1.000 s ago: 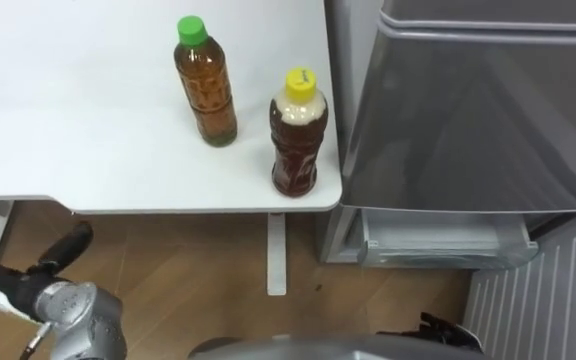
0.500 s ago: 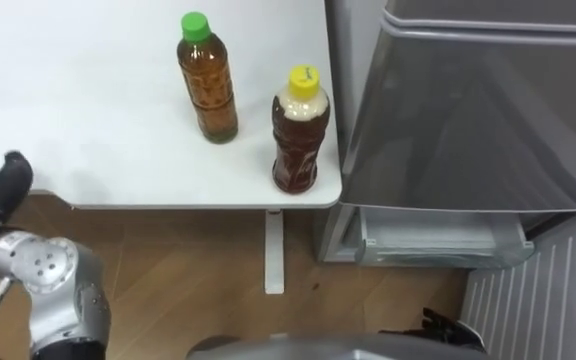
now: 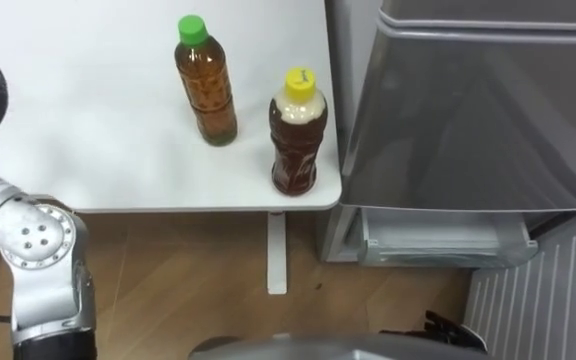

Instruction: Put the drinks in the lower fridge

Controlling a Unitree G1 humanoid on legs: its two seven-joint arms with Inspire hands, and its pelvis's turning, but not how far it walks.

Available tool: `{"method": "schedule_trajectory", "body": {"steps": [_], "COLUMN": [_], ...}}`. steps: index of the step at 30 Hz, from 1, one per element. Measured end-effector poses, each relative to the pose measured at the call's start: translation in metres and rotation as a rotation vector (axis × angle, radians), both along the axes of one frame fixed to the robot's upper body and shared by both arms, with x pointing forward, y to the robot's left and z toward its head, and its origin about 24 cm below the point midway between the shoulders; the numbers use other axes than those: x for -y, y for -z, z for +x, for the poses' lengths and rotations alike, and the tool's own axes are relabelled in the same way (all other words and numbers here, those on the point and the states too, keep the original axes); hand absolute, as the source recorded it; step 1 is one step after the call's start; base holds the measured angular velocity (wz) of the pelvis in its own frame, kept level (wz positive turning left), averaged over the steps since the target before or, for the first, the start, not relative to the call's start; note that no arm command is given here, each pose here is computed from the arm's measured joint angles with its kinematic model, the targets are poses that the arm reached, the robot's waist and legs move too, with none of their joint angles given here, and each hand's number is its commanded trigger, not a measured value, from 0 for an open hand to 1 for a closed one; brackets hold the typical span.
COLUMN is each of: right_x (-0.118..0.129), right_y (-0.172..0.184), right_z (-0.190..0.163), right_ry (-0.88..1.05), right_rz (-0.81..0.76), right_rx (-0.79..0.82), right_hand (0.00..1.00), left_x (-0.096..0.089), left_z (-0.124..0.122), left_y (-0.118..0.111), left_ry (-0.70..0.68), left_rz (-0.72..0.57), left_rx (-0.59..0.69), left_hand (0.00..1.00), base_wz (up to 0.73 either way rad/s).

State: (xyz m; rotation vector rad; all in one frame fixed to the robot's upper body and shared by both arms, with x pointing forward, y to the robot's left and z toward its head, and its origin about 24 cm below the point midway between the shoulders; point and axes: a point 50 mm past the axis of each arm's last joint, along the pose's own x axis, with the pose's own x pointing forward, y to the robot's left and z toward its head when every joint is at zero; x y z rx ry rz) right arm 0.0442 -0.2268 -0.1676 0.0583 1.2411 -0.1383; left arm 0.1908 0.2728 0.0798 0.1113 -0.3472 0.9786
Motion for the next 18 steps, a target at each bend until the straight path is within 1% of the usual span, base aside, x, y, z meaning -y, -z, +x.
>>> {"method": "schedule_trajectory", "body": {"steps": [2,5,7,8,10,12,15,18], "right_x": [-0.001,-0.001,-0.001,-0.001,-0.002,-0.002,-0.003,-0.004], "right_y": [0.0,0.0,0.0,0.0,0.0,0.0,0.0,0.001], "right_z": [0.0,0.001,0.002,0.002,0.005,0.007,0.01,0.013], "right_ry": [-0.004,-0.008,-0.01,-0.01,-0.014,-0.021,-0.035,-0.046], "right_rz": [0.01,0.016,0.021,0.022,0.028,0.029,0.031,0.04], "right_rx": [0.002,0.004,0.006,0.007,0.001,0.002,0.009,-0.001], "right_hand": [0.0,0.0,0.0,0.0,0.0,0.0,0.0,0.0], "left_x": [0.007,0.019,0.029,0.032,0.041,0.048,0.06,0.074], "left_z": [0.004,0.009,0.013,0.014,0.02,0.024,0.026,0.029], "left_y": [-0.005,-0.019,-0.029,-0.031,-0.036,-0.038,-0.043,-0.044], "left_ry": [0.066,0.176,0.276,0.301,0.409,0.489,0.62,0.744], "left_rz": [0.009,0.04,0.061,0.06,0.06,0.055,0.047,0.049], "left_rx": [0.003,0.036,0.066,0.074,0.091,0.097,0.11,0.09], "left_hand": [0.0,0.0,0.0,0.0,0.0,0.0,0.0,0.0], "base_wz": [0.0,0.0,0.0,0.0,0.0,0.0,0.0,0.0]}}
